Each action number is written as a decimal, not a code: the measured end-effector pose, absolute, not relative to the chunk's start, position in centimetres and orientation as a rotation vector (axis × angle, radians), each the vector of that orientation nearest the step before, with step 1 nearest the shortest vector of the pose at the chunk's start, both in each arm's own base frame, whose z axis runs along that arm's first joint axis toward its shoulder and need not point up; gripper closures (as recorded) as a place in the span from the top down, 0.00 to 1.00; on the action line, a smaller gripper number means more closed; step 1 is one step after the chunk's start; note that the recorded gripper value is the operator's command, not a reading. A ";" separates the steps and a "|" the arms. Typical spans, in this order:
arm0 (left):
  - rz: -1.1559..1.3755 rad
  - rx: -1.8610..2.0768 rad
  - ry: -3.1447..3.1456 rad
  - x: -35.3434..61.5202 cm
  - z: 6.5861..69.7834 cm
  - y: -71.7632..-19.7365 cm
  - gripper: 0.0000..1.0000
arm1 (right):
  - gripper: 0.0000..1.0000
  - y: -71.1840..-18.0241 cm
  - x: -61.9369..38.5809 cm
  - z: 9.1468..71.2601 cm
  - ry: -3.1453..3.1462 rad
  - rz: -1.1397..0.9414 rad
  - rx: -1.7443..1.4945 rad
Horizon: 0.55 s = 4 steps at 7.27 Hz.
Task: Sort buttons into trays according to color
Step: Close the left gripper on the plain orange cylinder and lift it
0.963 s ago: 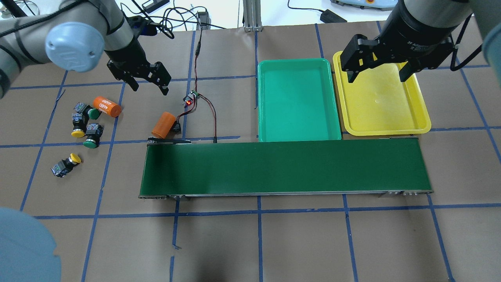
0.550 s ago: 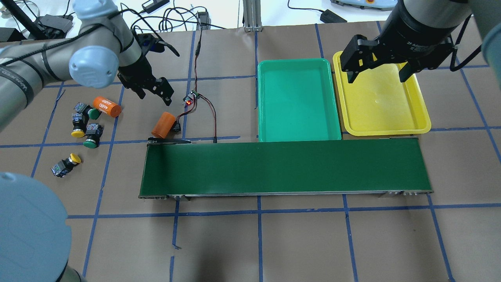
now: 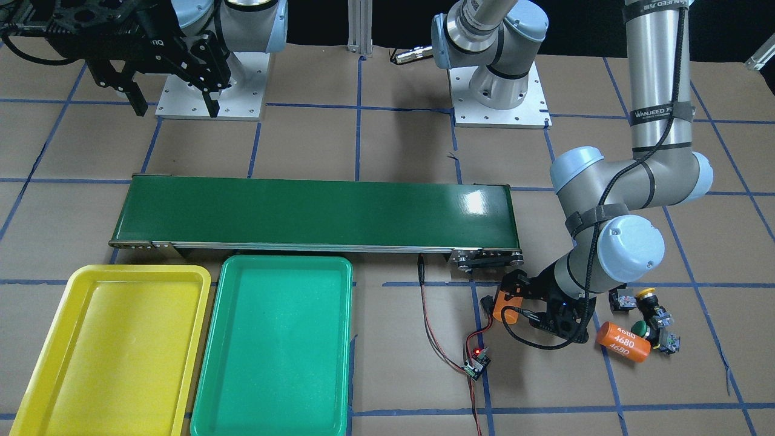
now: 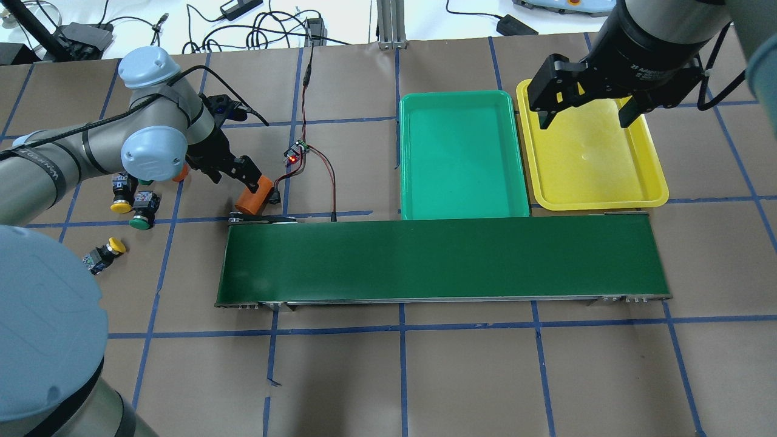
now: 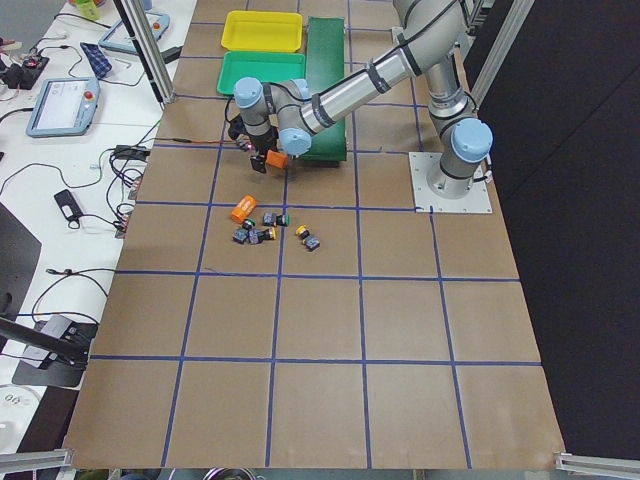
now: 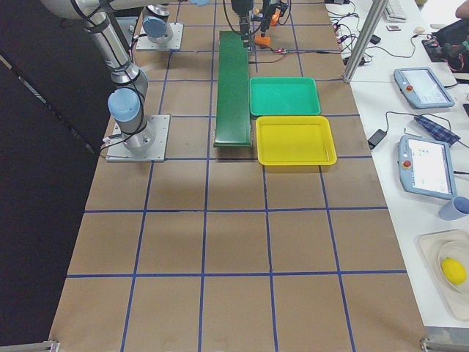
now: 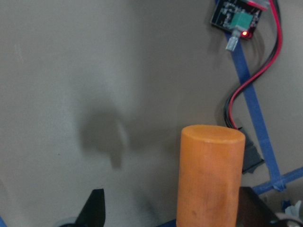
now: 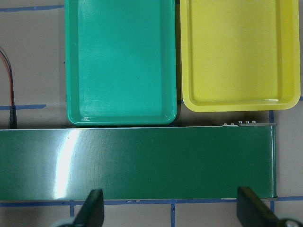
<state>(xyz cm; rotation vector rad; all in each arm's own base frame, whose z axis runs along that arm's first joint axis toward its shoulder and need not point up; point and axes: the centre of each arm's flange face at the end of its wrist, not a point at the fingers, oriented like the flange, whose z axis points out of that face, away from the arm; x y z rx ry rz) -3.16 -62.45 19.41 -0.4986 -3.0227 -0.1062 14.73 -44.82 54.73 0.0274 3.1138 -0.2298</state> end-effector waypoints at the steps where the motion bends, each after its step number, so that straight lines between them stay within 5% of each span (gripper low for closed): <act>1: -0.117 -0.441 -3.026 -3.2 18.7 -62.5 1.00 | 1.00 -44.8 14.7 54.7 3.114 -0.230 0.027; 4: -0.114 -0.387 -3.004 -3.6 18.3 -62.5 1.00 | 1.00 -44.8 14.7 54.7 3.114 -0.228 0.027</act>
